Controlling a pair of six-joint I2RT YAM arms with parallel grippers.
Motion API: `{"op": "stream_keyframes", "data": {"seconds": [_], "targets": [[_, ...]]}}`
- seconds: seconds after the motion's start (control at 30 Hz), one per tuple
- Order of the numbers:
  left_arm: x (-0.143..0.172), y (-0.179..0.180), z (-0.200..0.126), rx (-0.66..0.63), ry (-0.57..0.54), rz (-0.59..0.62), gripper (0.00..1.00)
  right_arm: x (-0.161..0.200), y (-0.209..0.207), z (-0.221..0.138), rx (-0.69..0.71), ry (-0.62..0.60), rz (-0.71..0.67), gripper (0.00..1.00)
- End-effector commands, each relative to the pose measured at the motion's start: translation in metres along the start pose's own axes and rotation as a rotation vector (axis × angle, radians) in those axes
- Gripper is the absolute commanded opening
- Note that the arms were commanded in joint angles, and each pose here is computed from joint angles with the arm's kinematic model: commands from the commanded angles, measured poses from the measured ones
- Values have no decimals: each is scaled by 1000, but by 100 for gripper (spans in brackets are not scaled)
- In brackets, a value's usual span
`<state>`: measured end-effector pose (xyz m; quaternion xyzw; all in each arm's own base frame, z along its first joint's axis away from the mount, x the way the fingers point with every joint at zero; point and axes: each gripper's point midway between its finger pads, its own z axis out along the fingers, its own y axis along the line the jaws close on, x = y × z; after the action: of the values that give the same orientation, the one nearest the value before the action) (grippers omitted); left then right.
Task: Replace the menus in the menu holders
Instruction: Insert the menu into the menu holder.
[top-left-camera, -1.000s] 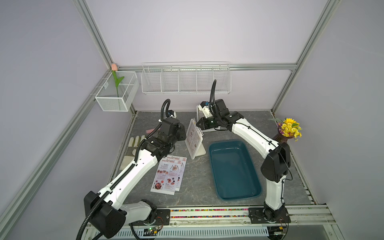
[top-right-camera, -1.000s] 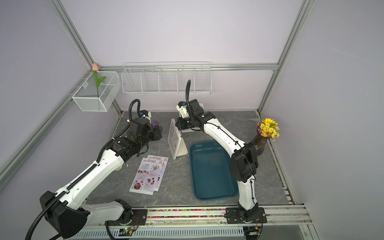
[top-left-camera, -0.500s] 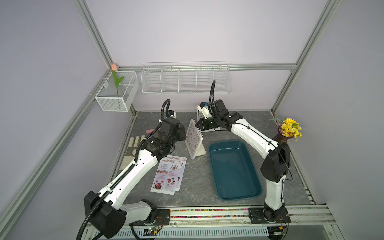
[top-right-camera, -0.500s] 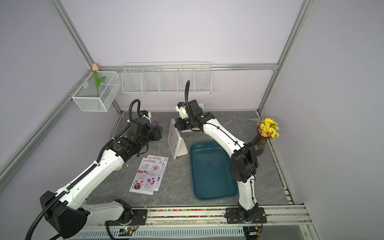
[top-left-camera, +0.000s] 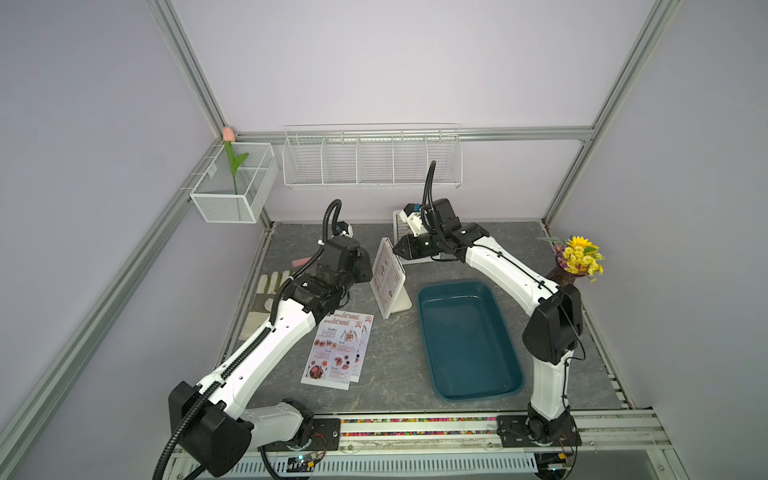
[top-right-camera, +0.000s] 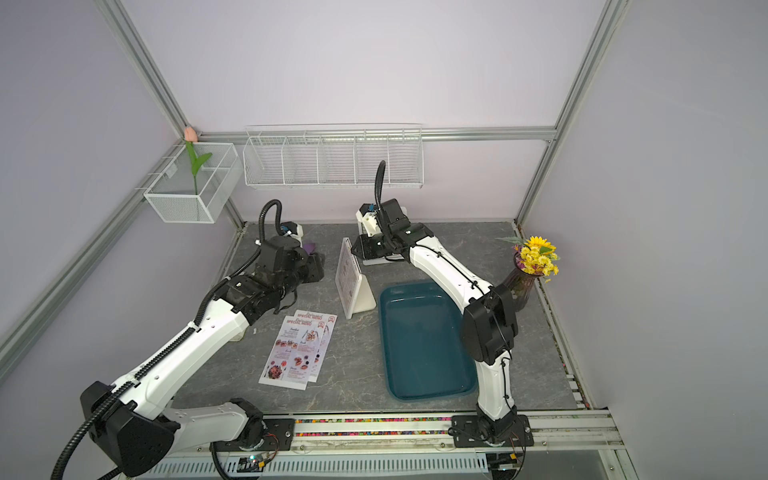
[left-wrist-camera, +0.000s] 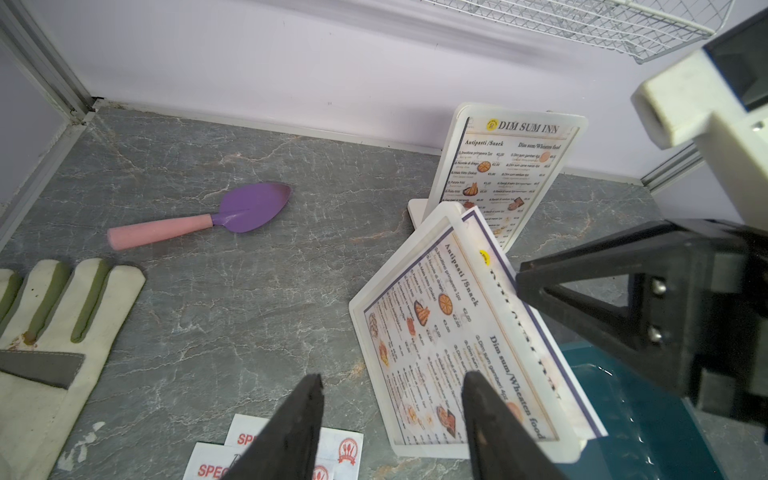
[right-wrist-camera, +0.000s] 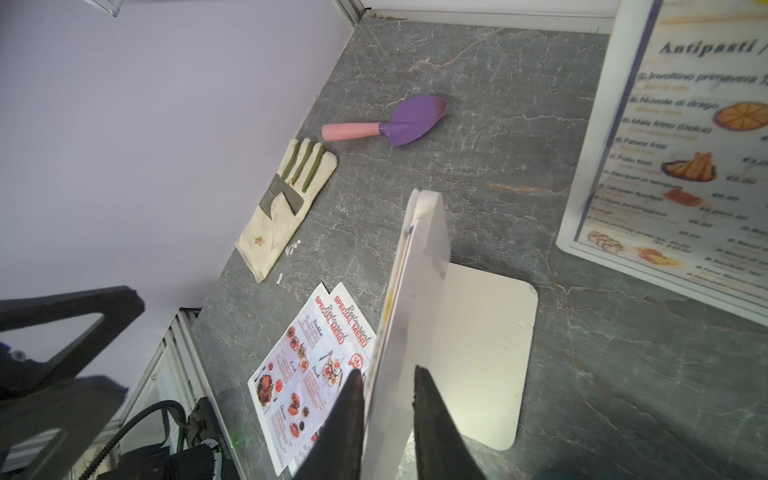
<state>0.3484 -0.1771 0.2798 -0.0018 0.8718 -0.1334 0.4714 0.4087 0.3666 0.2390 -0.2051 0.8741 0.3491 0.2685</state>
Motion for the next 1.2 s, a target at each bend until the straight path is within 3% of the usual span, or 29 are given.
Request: {"op": "stream_keyframes", "data": {"seconds": [0.0, 0.3, 0.67, 1.17], "targets": [[0, 1, -4, -4, -8, -7, 56, -4, 8, -12, -22, -29, -14, 19], [1, 1, -2, -5, -5, -6, 56, 1, 9, -7, -47, -11, -3, 12], [1, 0, -2, -3, -4, -6, 56, -7, 19, -15, -79, -46, 0, 18], [0, 1, -2, -5, -6, -6, 56, -3, 18, -9, -96, -26, 11, 10]]}}
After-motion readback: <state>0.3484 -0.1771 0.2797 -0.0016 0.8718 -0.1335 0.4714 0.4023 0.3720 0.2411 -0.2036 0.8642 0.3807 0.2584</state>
